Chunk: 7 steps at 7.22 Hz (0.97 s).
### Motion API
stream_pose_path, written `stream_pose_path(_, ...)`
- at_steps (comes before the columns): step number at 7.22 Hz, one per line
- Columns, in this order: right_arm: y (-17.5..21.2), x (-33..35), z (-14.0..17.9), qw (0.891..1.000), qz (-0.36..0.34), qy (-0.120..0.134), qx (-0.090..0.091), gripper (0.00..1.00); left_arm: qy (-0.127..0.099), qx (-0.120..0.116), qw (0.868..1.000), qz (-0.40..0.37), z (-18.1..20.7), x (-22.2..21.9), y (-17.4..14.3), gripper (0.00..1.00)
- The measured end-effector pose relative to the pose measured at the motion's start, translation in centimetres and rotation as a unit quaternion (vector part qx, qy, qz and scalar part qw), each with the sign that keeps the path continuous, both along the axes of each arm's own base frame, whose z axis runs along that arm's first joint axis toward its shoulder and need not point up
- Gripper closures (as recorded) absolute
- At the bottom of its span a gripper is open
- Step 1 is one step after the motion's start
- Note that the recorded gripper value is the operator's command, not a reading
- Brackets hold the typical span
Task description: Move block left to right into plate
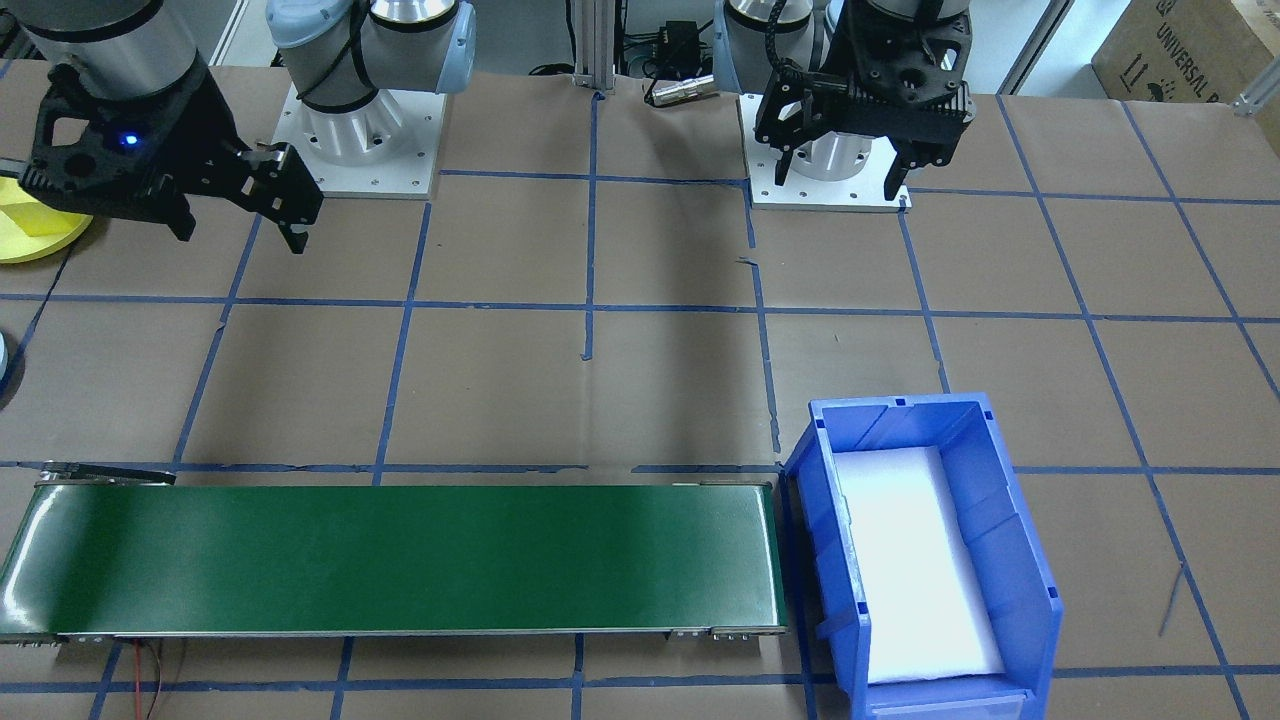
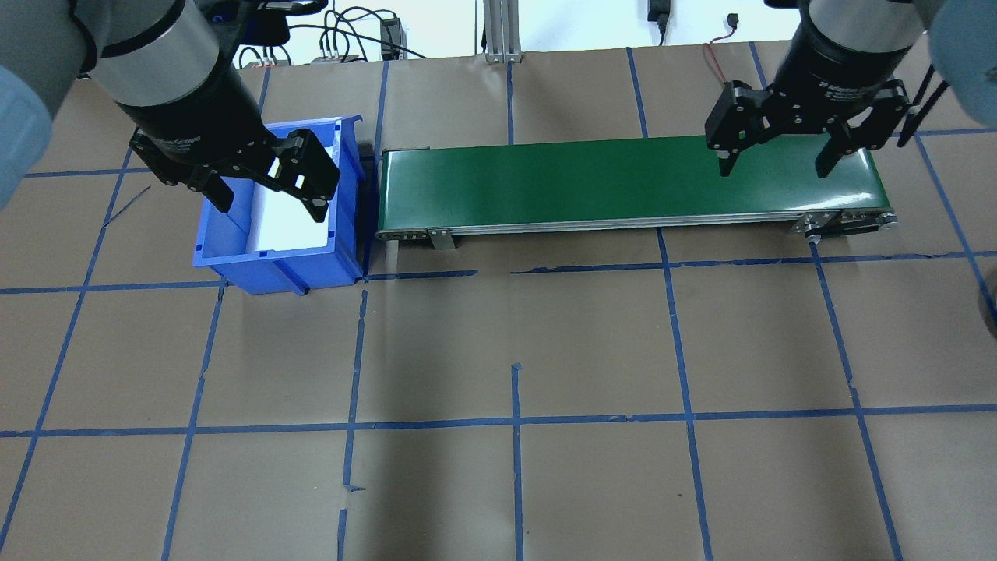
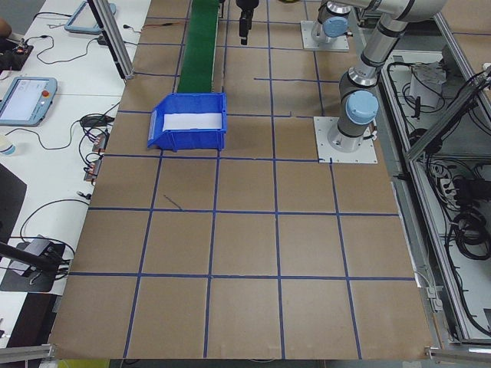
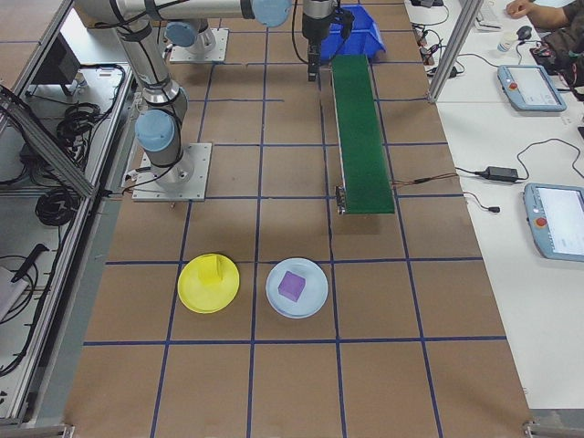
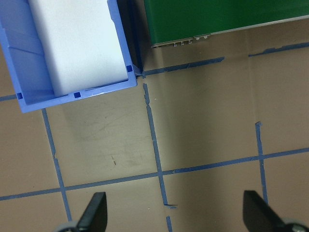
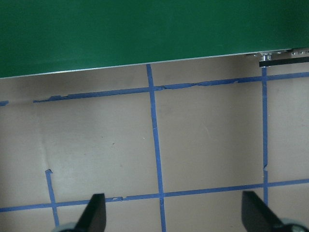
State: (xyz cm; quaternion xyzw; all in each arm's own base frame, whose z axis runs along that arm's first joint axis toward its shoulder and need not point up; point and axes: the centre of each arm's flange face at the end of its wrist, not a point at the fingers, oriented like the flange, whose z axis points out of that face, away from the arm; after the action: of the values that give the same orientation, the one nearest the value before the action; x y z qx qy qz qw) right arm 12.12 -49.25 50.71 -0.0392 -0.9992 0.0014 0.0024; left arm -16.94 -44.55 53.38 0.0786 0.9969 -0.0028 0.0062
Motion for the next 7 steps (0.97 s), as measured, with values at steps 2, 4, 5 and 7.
stream_pose_path(2, -0.52, 0.64, 0.49, 1.0, 0.002, -0.007, -0.004, 0.0, 0.0, 0.0, 1.0, 0.0, 0.0, -0.01, 0.01, 0.0)
stream_pose_path(4, -0.97, 0.69, 0.45, 1.0, 0.002, -0.003, -0.001, 0.0, 0.0, 0.0, 1.0, 0.0, 0.0, 0.01, 0.0, 0.0)
stream_pose_path(5, -1.17, 0.75, 0.62, 1.0, 0.003, -0.003, -0.002, 0.0, 0.0, 0.0, 1.0, 0.0, 0.0, 0.01, 0.01, 0.0)
stream_pose_path(7, -1.22, 0.91, 0.61, 1.0, -0.006, -0.001, 0.007, 0.0, 0.0, 0.0, 1.0, 0.0, 0.0, -0.01, 0.01, 0.0)
